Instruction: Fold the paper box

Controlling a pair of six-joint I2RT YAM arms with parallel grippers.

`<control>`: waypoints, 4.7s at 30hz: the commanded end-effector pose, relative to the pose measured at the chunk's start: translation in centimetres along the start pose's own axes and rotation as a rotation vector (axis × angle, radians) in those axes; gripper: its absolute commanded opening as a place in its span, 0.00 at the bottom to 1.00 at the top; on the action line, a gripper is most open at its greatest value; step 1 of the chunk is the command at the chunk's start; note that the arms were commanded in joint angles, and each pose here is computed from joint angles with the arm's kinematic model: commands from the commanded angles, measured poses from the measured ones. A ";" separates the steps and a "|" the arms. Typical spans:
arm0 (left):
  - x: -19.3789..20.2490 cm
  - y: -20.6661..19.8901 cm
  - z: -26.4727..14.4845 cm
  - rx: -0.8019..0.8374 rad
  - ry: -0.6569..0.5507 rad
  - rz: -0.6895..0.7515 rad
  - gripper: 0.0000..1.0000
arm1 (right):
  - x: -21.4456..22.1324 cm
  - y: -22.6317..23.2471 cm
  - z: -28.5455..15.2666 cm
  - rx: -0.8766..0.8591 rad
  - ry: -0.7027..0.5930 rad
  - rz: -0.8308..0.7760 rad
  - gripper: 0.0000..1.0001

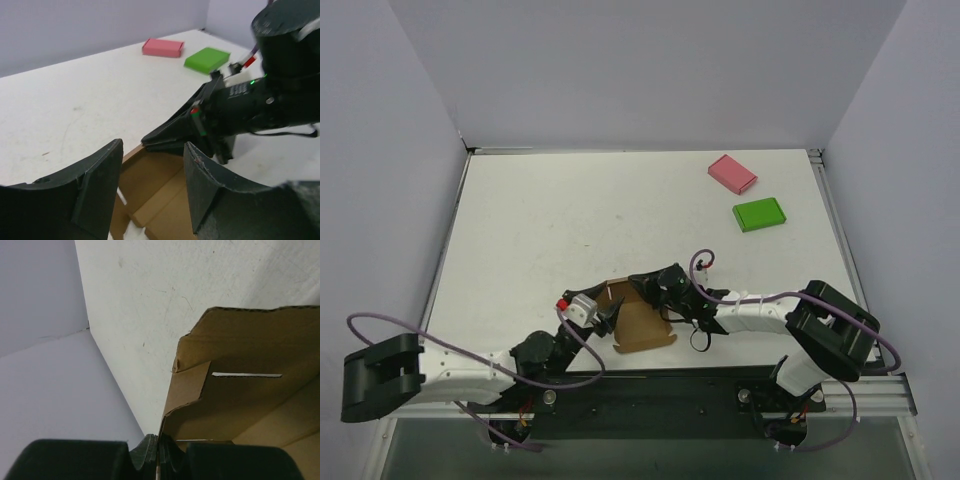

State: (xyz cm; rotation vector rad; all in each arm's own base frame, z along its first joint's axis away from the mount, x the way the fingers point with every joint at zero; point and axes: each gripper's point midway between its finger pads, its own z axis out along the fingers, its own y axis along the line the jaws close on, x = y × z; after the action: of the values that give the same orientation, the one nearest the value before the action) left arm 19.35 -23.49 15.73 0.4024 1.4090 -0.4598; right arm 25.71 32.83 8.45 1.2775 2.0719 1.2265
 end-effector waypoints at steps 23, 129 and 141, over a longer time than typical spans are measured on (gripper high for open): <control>4.6 8.1 -1.8 -0.220 0.368 -0.410 0.65 | -0.2 2.2 -2.5 -0.239 0.022 -0.258 0.00; 5.9 -2.0 3.7 0.292 0.197 -0.217 0.68 | -1.4 -2.3 -3.4 -0.228 -0.024 -0.330 0.00; 7.5 -0.5 3.9 0.211 0.241 -0.177 0.54 | -1.3 -2.5 -3.2 -0.221 -0.020 -0.329 0.00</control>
State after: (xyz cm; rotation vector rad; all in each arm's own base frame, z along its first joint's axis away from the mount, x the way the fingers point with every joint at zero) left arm 22.09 -26.31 7.05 0.5570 1.7082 -0.7427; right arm 24.06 29.39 9.01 0.8590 1.9027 1.2597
